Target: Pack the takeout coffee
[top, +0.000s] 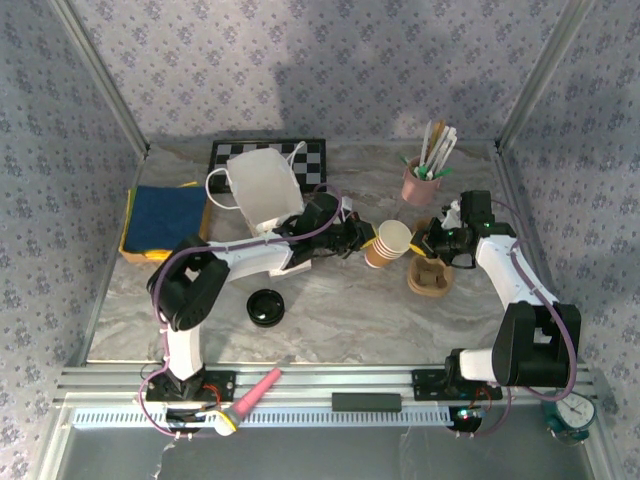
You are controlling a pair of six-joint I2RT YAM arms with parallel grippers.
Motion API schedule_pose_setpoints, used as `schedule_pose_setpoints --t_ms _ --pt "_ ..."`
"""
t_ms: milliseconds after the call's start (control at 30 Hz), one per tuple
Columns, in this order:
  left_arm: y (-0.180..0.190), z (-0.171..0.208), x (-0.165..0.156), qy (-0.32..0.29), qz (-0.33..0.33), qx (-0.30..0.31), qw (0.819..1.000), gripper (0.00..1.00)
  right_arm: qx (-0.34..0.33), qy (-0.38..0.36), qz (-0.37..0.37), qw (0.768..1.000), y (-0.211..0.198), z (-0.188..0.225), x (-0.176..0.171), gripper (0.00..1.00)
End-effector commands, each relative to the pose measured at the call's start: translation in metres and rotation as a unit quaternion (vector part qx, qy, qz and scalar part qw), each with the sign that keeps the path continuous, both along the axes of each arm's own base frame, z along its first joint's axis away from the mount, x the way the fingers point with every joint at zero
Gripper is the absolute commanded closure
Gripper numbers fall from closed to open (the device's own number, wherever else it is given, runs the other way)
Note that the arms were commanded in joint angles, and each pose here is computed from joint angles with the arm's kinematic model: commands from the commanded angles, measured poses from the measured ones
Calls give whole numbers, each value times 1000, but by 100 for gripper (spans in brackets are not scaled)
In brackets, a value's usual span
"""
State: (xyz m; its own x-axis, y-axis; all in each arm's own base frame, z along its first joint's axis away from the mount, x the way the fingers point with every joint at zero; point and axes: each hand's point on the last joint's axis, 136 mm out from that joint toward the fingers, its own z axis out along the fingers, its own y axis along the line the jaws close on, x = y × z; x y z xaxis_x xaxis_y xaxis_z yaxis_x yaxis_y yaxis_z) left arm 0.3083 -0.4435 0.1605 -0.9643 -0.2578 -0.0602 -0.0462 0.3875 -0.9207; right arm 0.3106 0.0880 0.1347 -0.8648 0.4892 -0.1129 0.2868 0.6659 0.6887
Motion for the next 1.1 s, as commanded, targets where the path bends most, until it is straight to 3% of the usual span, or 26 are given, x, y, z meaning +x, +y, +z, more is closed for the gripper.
schedule_pose_setpoints --t_ms 0,167,633,1067 --pt "-13 17 -2 -11 -15 -24 1000 100 -5 11 7 1000 2 -2 -10 100" --pt "-16 10 -3 0 -16 -29 999 100 -3 13 7 1000 3 -3 -11 100" --pt "-13 -7 -8 14 -14 -19 1000 85 -4 12 8 1000 3 -3 -10 100" --pt "-20 -9 -9 14 -20 -20 999 85 -7 11 8 1000 2 -3 -10 100"
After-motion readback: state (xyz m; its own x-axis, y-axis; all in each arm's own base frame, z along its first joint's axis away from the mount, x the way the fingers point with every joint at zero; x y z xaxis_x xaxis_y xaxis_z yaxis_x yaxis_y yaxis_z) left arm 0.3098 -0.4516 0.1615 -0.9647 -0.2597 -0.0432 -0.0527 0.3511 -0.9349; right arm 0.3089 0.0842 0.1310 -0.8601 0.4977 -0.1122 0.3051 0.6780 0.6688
